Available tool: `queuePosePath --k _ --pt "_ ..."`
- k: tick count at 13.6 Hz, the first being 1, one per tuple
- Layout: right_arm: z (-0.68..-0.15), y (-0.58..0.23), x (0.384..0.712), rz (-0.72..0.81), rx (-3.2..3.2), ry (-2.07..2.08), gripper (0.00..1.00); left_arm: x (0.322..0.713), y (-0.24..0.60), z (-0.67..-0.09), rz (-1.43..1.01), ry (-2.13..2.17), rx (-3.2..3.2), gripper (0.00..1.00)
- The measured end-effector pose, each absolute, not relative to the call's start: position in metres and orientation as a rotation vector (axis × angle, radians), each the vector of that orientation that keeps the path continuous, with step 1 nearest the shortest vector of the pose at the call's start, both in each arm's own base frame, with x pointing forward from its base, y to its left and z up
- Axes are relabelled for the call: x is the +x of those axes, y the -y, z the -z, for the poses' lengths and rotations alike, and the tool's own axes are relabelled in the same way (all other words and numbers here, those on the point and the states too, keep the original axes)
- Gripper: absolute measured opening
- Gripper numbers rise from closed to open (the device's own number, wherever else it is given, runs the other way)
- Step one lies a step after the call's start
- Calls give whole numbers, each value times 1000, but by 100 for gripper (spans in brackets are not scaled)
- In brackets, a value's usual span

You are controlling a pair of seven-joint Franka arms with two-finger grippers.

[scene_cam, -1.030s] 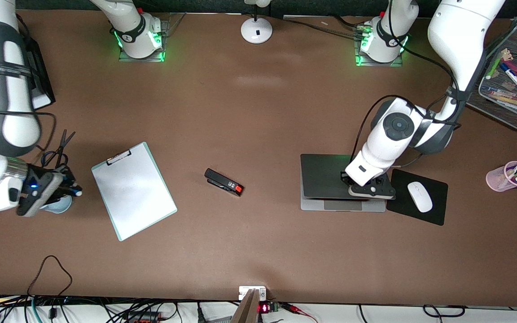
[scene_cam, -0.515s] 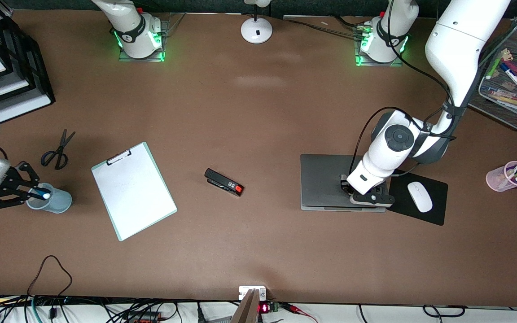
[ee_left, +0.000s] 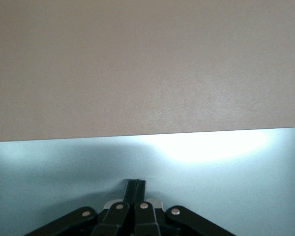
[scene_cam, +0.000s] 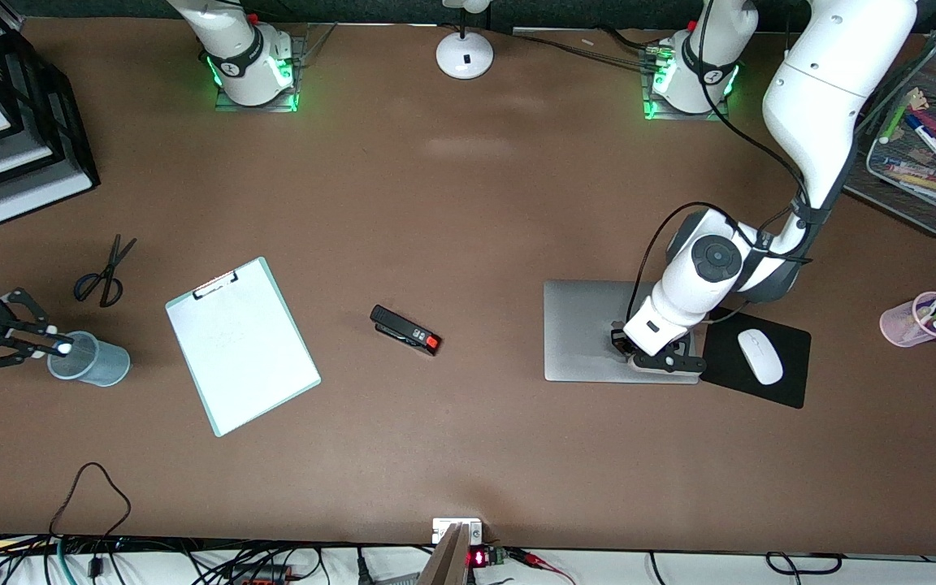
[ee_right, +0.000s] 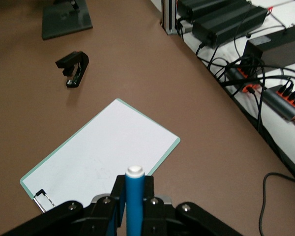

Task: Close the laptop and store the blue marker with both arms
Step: 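Carry the marker to the light blue cup while the left gripper presses the lid, then drop the marker into the cup while the left gripper withdraws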

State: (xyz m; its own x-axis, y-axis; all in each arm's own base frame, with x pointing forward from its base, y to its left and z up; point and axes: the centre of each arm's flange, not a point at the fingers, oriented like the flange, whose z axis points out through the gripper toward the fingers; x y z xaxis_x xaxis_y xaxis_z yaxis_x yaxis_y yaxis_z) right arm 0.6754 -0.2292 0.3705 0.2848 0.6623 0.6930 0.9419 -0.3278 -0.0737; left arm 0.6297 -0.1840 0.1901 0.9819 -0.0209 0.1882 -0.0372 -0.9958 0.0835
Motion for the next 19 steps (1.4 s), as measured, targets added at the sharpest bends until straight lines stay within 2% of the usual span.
queuePosePath --k 4,11,14,19 --pt "-368 257 670 916 -2009 1380 18 630 185 -187 -290 48 3044 1" --pt "-317 280 666 1043 -1919 1348 18 636 183 -197 -317 48 3045 1" --pt "-297 284 665 1052 -1902 1354 18 639 181 -232 -265 54 3113 1" --pt "-279 290 661 1042 -1904 1333 18 617 190 -330 -114 230 3266 1"
